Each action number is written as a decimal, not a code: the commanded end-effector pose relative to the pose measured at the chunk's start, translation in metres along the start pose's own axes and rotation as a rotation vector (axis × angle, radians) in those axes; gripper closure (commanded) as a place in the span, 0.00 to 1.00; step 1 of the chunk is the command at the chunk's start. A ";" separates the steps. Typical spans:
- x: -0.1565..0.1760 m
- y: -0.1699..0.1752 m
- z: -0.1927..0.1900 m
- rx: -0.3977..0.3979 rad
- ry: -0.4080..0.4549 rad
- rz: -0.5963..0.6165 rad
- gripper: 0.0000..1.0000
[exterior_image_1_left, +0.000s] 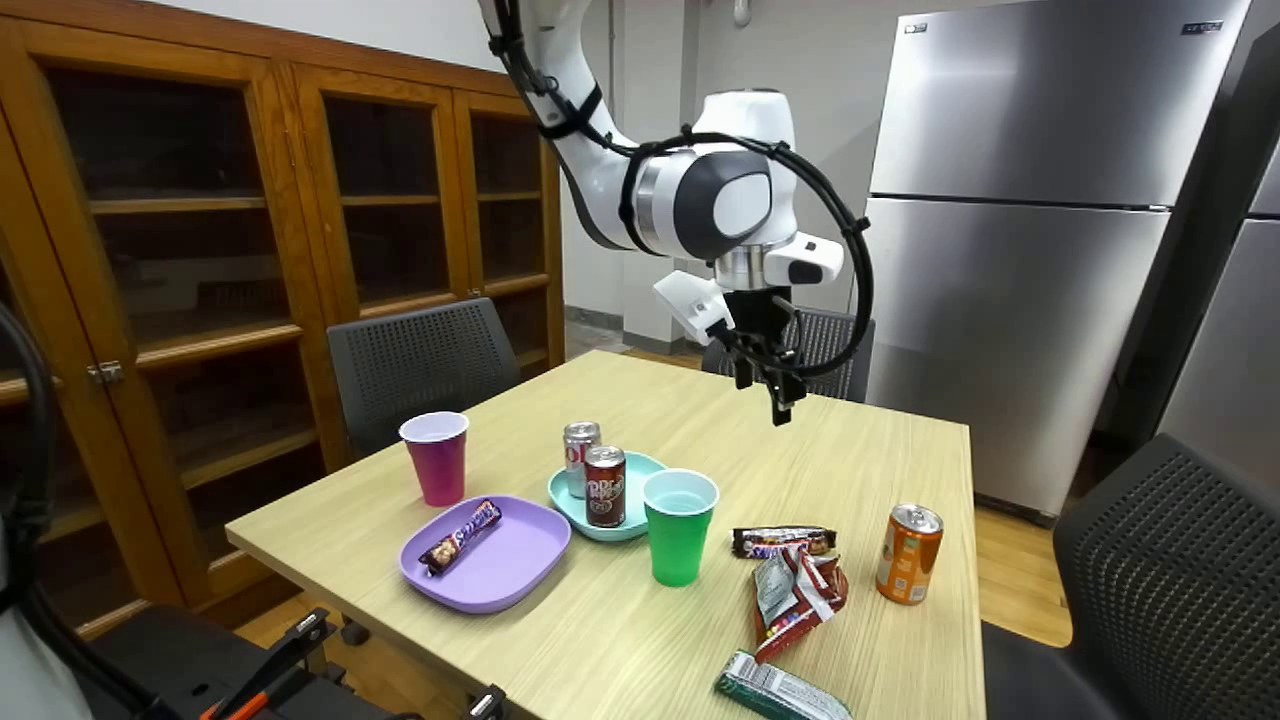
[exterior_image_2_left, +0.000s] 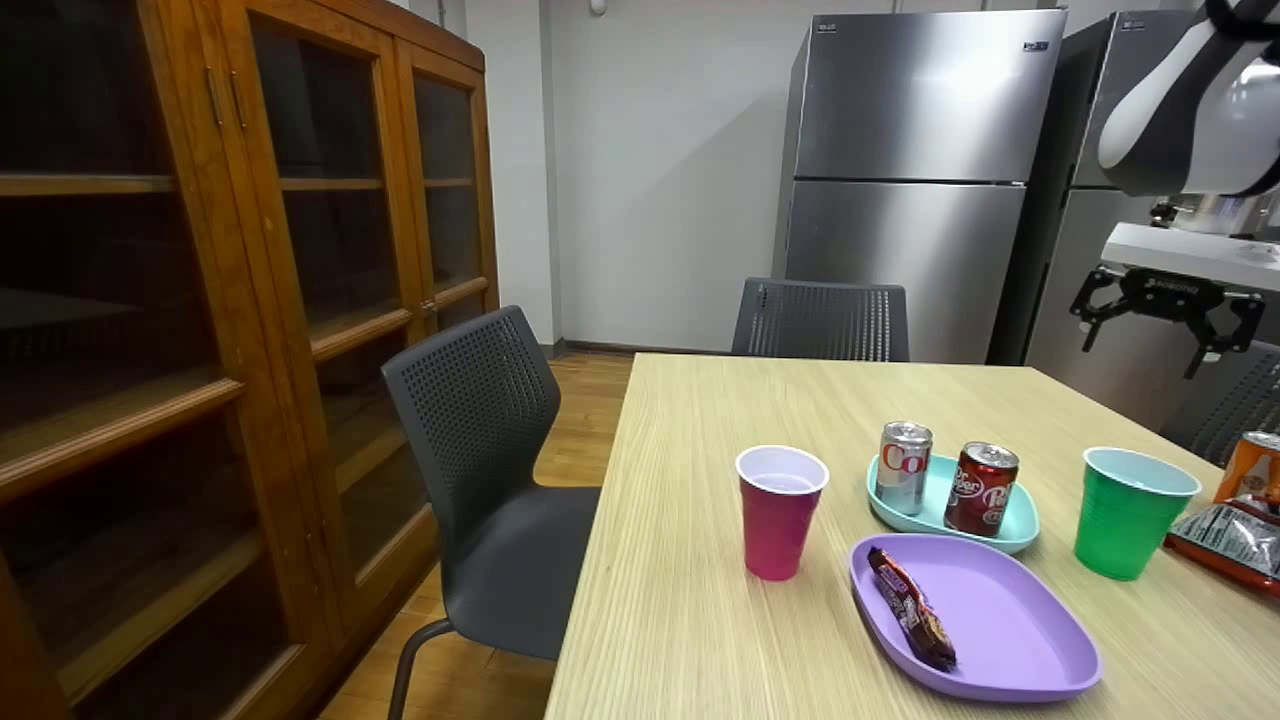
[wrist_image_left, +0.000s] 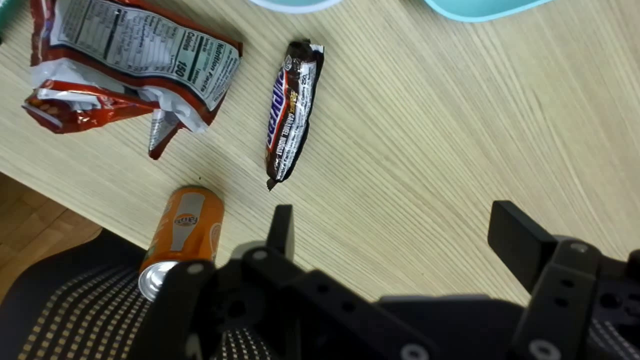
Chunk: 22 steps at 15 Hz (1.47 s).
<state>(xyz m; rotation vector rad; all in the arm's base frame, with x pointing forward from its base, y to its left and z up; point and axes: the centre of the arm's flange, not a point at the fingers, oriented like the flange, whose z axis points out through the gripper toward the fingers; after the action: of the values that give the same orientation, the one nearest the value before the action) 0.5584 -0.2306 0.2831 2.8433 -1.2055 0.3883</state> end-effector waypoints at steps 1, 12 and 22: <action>0.039 -0.006 0.032 -0.010 -0.059 0.020 0.00; 0.056 -0.007 0.107 -0.090 -0.160 0.053 0.00; 0.042 0.016 0.137 -0.163 -0.183 0.061 0.00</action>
<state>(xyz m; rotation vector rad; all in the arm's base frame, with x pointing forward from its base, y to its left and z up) 0.6021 -0.2840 0.1605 2.7815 -1.2782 0.0552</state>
